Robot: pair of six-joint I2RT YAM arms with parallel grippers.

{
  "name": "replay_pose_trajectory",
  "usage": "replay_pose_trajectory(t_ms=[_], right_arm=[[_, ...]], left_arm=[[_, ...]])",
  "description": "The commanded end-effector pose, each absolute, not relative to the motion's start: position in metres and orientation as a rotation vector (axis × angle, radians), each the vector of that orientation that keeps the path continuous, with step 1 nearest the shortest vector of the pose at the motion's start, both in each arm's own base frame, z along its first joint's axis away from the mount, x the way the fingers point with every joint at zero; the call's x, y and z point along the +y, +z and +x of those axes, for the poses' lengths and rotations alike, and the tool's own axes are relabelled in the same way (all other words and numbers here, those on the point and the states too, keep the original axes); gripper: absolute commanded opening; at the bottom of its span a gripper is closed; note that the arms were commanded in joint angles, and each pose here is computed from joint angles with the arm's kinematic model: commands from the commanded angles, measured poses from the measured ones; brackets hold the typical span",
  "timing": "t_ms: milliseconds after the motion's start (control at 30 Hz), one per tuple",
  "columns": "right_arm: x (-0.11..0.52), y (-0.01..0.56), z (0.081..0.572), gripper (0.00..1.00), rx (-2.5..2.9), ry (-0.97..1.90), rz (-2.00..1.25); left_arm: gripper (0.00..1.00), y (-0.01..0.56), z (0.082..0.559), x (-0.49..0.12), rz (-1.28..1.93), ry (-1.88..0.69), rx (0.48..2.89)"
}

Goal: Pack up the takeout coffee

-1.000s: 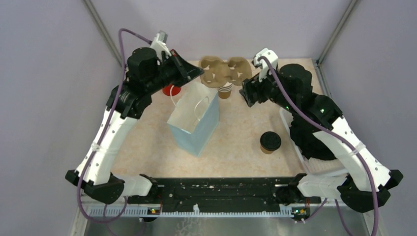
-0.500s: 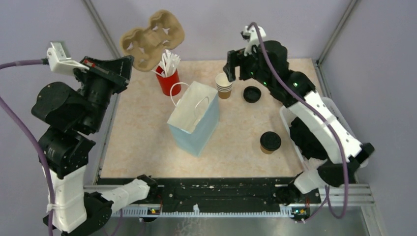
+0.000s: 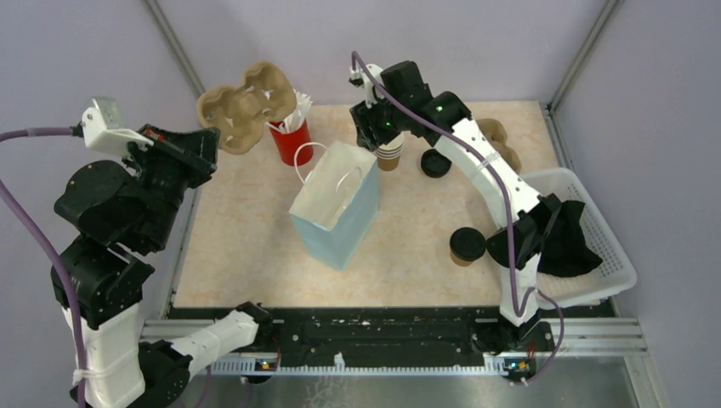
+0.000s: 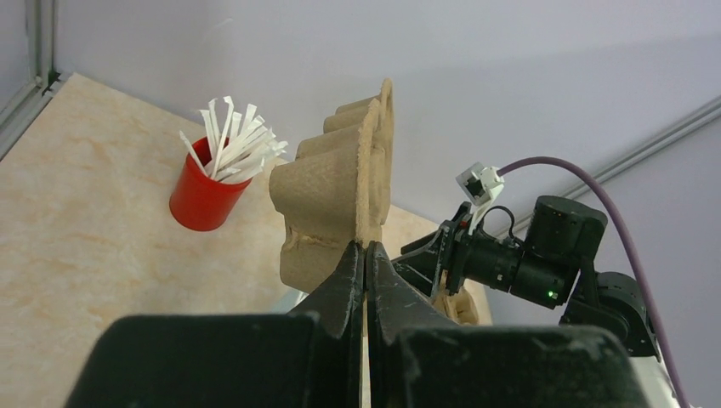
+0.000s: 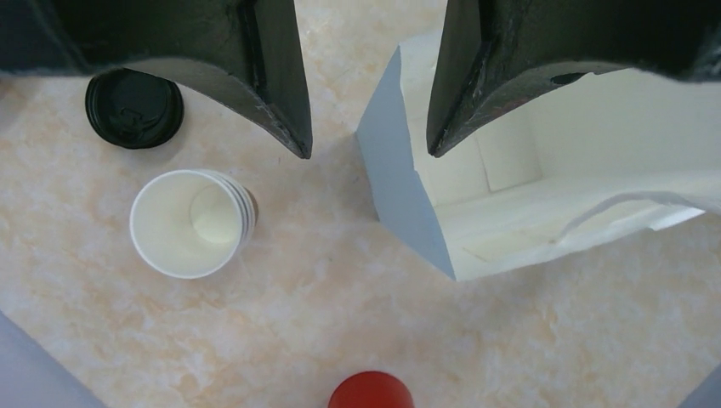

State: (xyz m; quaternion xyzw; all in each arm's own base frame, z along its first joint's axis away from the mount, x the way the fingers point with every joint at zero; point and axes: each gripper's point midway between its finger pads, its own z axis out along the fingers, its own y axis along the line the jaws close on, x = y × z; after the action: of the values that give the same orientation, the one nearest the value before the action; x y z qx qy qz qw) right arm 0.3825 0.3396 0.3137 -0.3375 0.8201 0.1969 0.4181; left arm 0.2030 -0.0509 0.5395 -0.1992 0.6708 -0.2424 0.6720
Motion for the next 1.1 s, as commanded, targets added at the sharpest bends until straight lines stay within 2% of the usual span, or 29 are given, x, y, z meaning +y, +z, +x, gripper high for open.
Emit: replay_pose_trajectory(t_ms=[0, 167, 233, 300, 467, 667, 867, 1067], right_arm=[[0.352, 0.314, 0.372, 0.51, 2.0, 0.557, -0.998], [0.363, 0.295, 0.372, 0.47, 2.022, 0.528, -1.034], [0.364, 0.29, 0.378, 0.42, 2.028, 0.479, -1.01], [0.364, 0.289, 0.385, 0.33, 2.024, 0.424, -0.977], [0.356, 0.292, 0.397, 0.01, 2.052, 0.341, -0.831], [0.312, 0.297, 0.38, 0.0, 2.184, 0.252, -0.542], [0.276, 0.297, 0.335, 0.0, 2.289, 0.341, -0.189], [0.253, 0.299, 0.301, 0.0, 2.356, 0.336, -0.021]], left_arm=[[0.0, 0.54, 0.2, -0.046, -0.447, -0.524, 1.511], [0.0, 0.537, 0.2, -0.047, -0.428, -0.509, 1.533], [0.0, 0.536, 0.2, -0.048, -0.415, -0.504, 1.544], [0.0, 0.536, 0.2, -0.05, -0.4, -0.505, 1.556], [0.0, 0.532, 0.195, -0.058, -0.364, -0.536, 1.587], [0.0, 0.528, 0.184, -0.071, -0.335, -0.622, 1.656], [0.0, 0.528, 0.164, -0.091, -0.302, -0.792, 1.693], [0.0, 0.523, 0.14, -0.108, -0.239, -0.934, 1.748]])
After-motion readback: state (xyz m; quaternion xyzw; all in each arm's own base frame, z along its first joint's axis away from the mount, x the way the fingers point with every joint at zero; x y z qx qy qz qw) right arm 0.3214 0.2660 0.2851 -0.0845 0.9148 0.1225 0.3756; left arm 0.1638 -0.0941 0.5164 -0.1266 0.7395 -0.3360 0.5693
